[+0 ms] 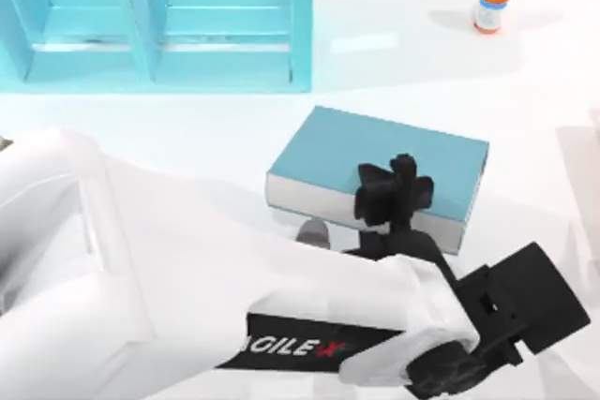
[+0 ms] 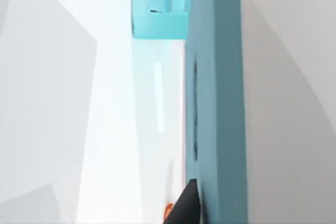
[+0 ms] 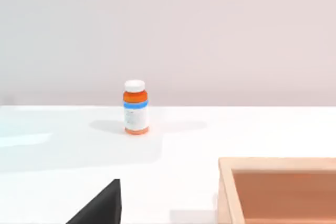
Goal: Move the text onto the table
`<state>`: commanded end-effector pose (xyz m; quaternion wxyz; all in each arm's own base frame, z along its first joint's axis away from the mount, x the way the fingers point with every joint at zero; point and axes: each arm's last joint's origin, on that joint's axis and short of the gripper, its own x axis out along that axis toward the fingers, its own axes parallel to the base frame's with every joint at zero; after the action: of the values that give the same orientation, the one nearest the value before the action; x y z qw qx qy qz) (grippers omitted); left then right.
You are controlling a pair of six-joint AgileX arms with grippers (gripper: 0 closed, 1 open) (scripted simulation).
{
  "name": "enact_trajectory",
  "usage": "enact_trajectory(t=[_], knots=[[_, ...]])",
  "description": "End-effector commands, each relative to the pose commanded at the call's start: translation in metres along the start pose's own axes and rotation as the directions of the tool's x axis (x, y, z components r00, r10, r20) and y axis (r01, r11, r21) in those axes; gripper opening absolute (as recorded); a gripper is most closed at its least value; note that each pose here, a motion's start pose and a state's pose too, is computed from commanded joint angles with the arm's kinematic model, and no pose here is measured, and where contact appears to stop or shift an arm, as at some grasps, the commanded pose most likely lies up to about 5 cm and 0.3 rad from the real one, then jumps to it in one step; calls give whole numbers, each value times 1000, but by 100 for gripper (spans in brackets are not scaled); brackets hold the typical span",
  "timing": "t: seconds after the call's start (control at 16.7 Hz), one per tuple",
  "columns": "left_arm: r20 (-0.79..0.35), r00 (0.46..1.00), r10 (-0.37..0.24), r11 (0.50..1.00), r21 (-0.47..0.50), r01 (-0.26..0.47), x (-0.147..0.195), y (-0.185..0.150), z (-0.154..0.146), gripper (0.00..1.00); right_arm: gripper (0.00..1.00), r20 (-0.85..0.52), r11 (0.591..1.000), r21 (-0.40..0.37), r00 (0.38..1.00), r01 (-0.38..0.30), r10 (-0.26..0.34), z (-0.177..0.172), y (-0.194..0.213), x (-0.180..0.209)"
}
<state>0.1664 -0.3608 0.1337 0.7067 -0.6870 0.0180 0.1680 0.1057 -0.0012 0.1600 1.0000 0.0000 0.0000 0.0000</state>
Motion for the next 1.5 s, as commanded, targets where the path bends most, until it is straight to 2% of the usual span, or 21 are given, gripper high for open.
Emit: enact_trajectory(t=[0.36,0.84,1.08,1.5], knots=[[4,1000,2,1000,6,-2,1,3,1,0,100,0,1000,0,1000,0,0,0,0,0],[3,1000,2,1000,3,-2,8,29,-1,0,100,0,1000,0,1000,0,0,0,0,0],[4,1000,2,1000,5,-2,8,30,-1,0,100,0,1000,0,1000,0,0,0,0,0],[4,1000,2,1000,5,-2,8,30,-1,53,100,0,1000,0,1000,0,0,0,0,0]])
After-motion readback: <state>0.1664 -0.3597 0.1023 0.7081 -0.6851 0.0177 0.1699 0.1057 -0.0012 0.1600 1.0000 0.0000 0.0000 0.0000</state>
